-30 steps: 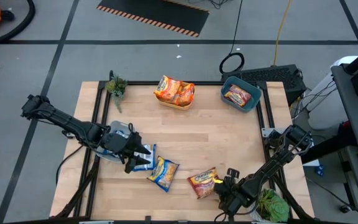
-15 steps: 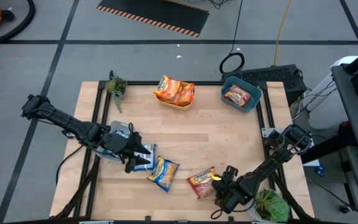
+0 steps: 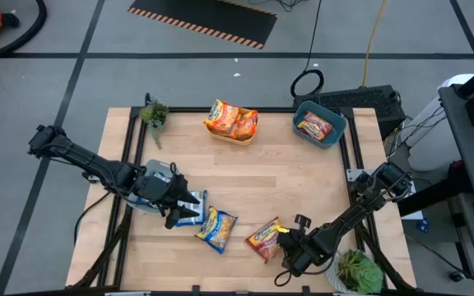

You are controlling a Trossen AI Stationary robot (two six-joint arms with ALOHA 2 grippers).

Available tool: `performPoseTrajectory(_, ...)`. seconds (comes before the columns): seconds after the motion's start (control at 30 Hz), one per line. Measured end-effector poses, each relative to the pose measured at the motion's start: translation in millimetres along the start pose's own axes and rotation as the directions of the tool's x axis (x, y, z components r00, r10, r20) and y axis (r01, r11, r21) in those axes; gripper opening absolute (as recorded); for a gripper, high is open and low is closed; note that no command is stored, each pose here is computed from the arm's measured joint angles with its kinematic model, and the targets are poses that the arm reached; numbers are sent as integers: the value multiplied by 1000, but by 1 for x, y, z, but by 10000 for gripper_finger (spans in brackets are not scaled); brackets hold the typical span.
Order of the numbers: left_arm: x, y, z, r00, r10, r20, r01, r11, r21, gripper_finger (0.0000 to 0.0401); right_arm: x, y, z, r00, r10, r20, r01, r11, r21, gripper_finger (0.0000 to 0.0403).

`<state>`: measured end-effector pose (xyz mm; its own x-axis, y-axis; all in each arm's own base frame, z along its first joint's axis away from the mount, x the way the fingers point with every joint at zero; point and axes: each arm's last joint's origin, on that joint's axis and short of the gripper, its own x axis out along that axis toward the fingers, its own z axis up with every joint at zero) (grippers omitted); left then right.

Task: Sort Maruchan noodles
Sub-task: Put the red bag into the blue bin

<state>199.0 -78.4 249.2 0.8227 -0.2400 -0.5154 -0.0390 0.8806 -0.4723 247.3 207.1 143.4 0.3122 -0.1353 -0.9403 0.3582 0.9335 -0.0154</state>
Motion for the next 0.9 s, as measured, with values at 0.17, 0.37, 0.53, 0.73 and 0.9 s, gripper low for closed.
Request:
performPoseTrajectory(0.17,0,0,0,1000,0,1,0,1000,0,239,-15,-8,11,998,13,54,-12,1000,-22,10)
performPoseTrajectory(0.37,0,0,0,1000,0,0,0,1000,0,239,-45,-28,34,976,0,219,6,1000,-27,5)
performPoseTrajectory(0.53,0,0,0,1000,-3,3,3,1000,4,239,-68,-58,55,944,-85,320,79,996,32,4)
performPoseTrajectory(0.73,0,0,1,1000,-3,6,3,1000,13,239,-82,-101,75,931,-194,308,173,980,95,2)
performPoseTrajectory(0.9,0,2,2,1000,4,12,-5,999,45,239,-98,-137,91,890,-282,359,242,958,153,1)
